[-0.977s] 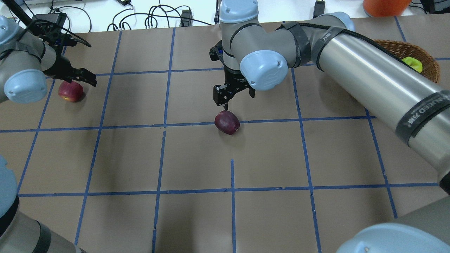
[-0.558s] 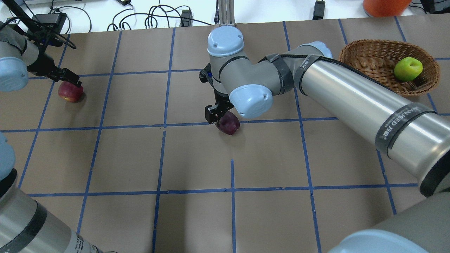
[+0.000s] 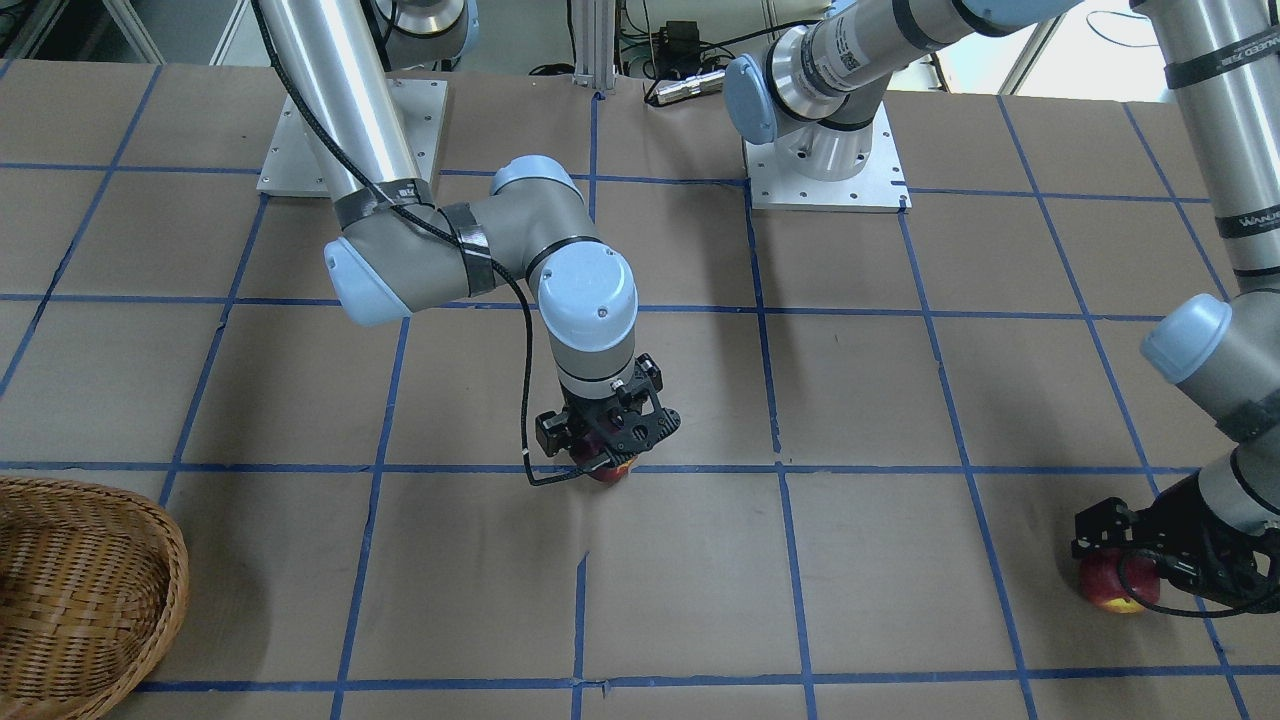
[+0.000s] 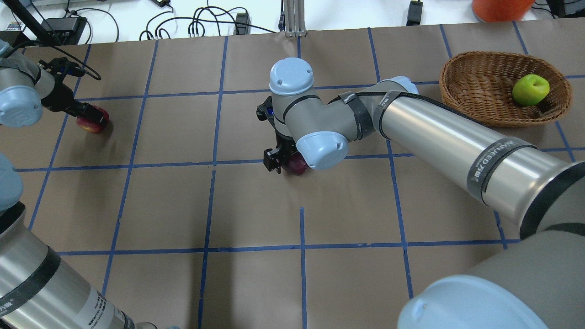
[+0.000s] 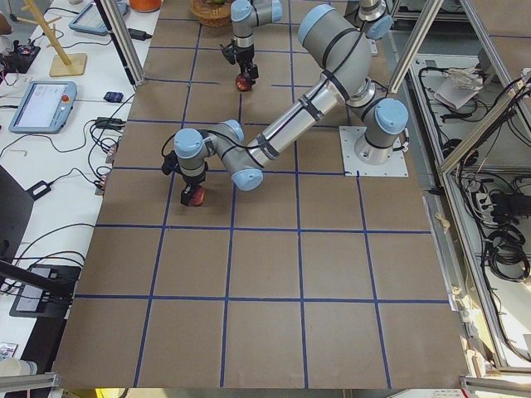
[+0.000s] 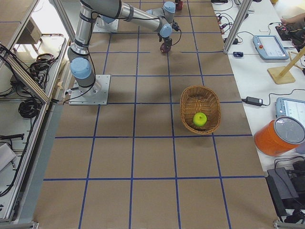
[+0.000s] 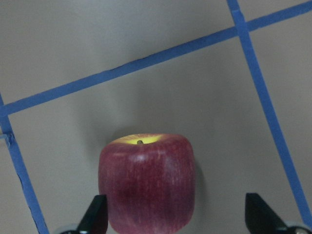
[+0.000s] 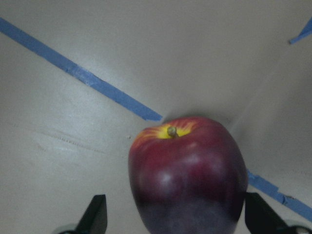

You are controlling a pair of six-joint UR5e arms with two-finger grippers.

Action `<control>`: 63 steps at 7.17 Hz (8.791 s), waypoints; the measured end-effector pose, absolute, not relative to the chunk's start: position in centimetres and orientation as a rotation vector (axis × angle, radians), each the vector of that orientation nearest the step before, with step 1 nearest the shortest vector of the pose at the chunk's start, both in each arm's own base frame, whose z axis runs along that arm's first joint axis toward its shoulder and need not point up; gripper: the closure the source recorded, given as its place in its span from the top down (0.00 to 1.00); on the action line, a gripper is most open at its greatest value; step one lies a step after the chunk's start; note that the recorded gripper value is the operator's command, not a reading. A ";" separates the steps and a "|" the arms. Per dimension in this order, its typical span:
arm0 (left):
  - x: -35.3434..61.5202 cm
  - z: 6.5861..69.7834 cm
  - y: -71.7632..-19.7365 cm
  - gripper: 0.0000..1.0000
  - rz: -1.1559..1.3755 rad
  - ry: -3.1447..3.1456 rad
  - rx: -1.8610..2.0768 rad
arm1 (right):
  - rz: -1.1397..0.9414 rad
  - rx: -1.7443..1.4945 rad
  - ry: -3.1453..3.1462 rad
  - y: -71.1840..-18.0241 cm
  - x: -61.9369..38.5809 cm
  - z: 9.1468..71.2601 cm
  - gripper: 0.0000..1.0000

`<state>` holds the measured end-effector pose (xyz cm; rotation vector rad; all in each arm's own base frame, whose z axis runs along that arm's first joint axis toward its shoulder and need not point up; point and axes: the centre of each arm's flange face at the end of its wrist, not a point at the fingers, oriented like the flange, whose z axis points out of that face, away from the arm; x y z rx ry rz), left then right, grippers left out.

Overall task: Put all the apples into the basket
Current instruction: 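Carry the purple apple to the basket while the left gripper lifts the red apple, then set the red apple at center with the left gripper while the right releases its apple, then lower the right gripper and grasp the red apple while the left gripper rises, then carry the red apple into the basket and open the right gripper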

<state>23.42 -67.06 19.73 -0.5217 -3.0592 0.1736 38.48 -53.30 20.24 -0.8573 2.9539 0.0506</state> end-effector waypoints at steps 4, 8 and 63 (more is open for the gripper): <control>24.6 19.0 -68.5 1.00 0.182 -3.095 -0.526 | -0.051 -0.834 2.963 -55.3 37.9 20.4 0.00; 25.3 18.5 -69.7 0.48 0.193 -3.099 -0.528 | -0.142 -0.483 3.170 -62.8 21.7 32.8 0.00; -14.7 52.5 -49.7 1.00 0.130 -3.144 0.236 | -0.023 0.201 3.288 -72.7 -2.8 32.3 0.34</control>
